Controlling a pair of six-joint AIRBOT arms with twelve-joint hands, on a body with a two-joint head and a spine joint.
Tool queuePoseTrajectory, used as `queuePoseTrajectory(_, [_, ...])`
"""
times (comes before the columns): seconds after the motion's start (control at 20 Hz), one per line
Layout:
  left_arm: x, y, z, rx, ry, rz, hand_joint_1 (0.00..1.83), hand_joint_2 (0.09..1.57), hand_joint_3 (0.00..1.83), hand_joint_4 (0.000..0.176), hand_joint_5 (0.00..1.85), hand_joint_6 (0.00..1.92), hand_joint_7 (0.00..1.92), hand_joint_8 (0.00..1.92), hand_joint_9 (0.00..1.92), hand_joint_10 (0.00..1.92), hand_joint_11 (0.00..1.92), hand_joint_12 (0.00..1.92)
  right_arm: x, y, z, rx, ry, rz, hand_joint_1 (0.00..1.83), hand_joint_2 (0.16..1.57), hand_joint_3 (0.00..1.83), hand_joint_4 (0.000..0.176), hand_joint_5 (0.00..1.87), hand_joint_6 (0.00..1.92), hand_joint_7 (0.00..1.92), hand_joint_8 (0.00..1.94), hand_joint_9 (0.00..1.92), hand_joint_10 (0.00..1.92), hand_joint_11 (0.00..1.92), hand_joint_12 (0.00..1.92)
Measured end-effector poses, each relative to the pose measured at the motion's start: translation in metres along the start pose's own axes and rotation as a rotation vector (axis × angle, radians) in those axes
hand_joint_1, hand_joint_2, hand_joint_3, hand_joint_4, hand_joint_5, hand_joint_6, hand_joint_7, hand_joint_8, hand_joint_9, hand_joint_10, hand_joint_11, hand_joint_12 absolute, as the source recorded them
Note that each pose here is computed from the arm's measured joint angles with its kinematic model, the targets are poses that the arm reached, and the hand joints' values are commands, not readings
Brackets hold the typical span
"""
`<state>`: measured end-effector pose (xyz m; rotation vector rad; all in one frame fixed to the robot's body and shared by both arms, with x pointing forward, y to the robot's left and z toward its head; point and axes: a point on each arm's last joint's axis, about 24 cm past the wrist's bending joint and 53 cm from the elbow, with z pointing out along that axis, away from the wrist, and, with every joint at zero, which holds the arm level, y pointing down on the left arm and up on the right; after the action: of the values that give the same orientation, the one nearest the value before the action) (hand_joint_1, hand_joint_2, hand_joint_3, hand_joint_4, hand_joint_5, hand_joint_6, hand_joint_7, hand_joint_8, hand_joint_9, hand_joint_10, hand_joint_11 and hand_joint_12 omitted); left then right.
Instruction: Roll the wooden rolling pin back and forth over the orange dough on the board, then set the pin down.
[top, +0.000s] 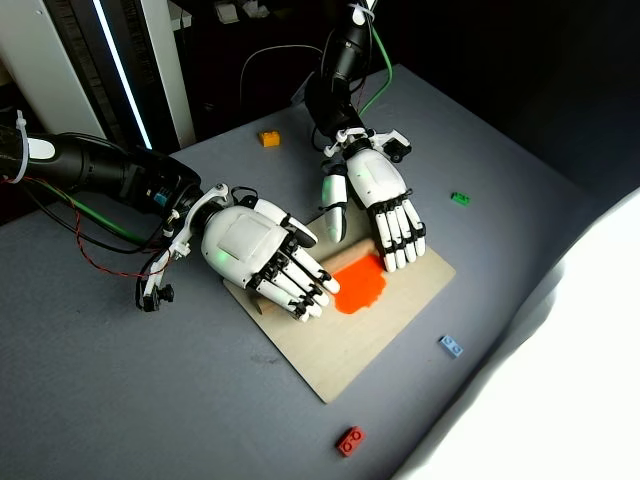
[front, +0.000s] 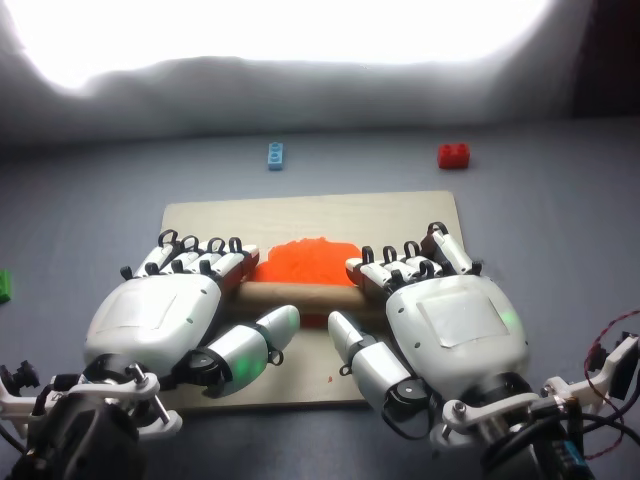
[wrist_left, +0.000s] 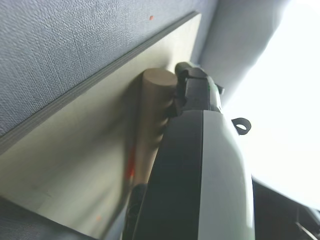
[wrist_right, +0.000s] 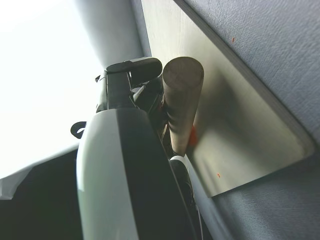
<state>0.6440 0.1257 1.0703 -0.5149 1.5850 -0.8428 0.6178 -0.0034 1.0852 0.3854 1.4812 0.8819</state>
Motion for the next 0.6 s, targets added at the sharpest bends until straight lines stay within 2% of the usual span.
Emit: queuePoseTrajectory(0.6, [0.0021, 0.0004, -0.0103, -0.005, 0.015, 0.003, 0.00, 1.34, 0.00, 0.000, 0.29, 0.00, 0.37, 0.00, 0.26, 0.00, 0.00, 0.41, 0.0006, 0.0047, -0.0062, -0.017, 0.006, -0.002, 0.00, 1.48, 0.00, 0.000, 0.53, 0.03, 0.62, 0.00, 0.55, 0.10, 0.00, 1.29])
